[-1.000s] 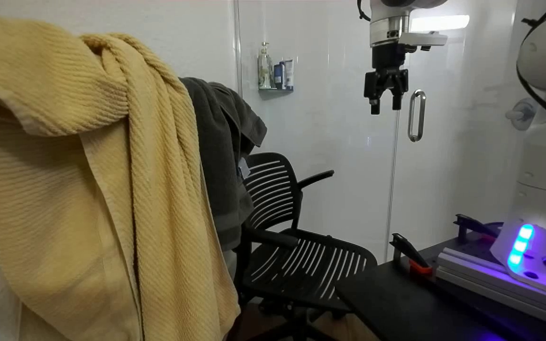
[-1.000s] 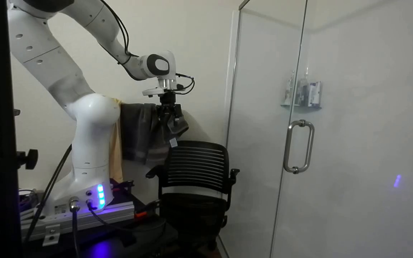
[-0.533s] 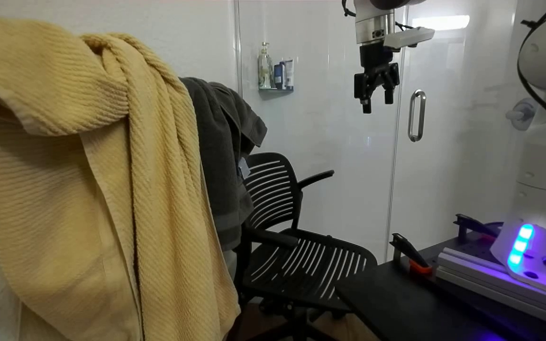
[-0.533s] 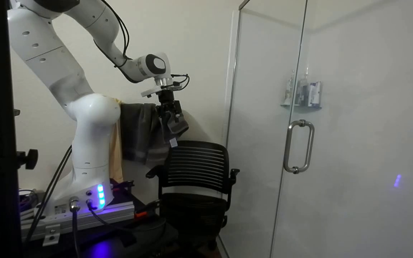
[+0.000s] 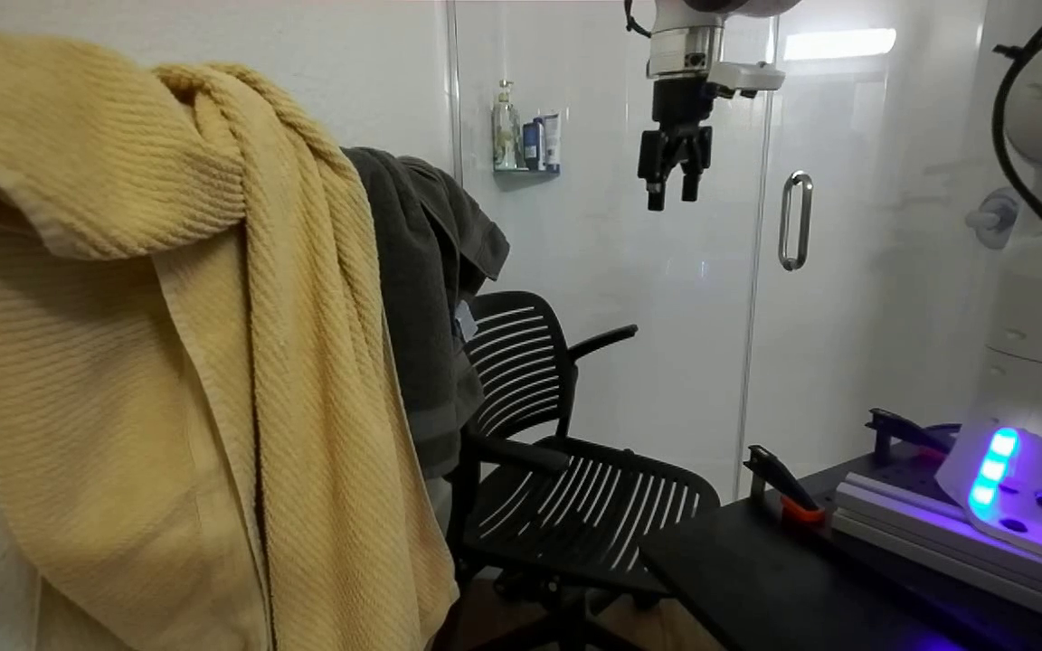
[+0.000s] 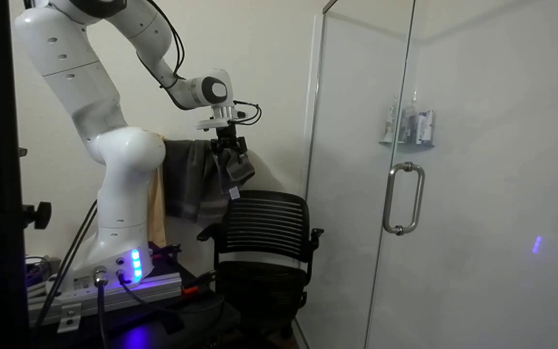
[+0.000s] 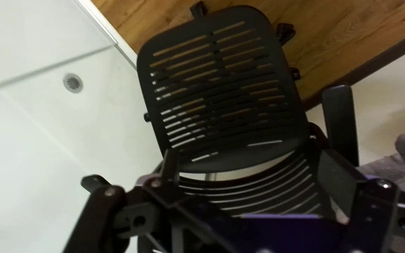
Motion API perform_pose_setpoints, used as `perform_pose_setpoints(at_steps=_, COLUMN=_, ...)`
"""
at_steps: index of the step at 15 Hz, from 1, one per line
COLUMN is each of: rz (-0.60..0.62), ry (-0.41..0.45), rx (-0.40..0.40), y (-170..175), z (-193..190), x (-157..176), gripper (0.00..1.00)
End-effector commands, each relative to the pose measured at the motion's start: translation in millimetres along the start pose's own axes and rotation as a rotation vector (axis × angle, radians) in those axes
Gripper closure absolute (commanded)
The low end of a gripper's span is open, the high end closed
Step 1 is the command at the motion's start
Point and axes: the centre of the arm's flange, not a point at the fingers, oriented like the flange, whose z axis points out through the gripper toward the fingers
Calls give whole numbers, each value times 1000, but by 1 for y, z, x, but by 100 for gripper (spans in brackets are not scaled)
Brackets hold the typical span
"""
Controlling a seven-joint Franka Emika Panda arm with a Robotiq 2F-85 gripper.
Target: Remove the towels from the rail and place them on the seat of the black chair
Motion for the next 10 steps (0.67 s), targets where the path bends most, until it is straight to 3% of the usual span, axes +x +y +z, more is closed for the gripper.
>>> perform_pose_setpoints(at_steps=1, rz=-171, ry=50, rx=92, y=-9, z=-2, x=56, gripper=0)
perform_pose_setpoints(at_steps=4, rz=-293, ry=135, rx=166, y=-22, z=-12, x=78, gripper=0)
perform_pose_setpoints(at_steps=6, rz=-359, ry=157, rx=247, y=-32, z=-12, x=75, gripper=0)
perform_pose_setpoints(at_steps=7, rz=-296, ry=139, rx=182, y=-33, z=-16, x=69, gripper=0)
perform_pose_setpoints(at_steps=10, rz=-338, ry=152, rx=221, y=-38, z=-16, x=71, gripper=0)
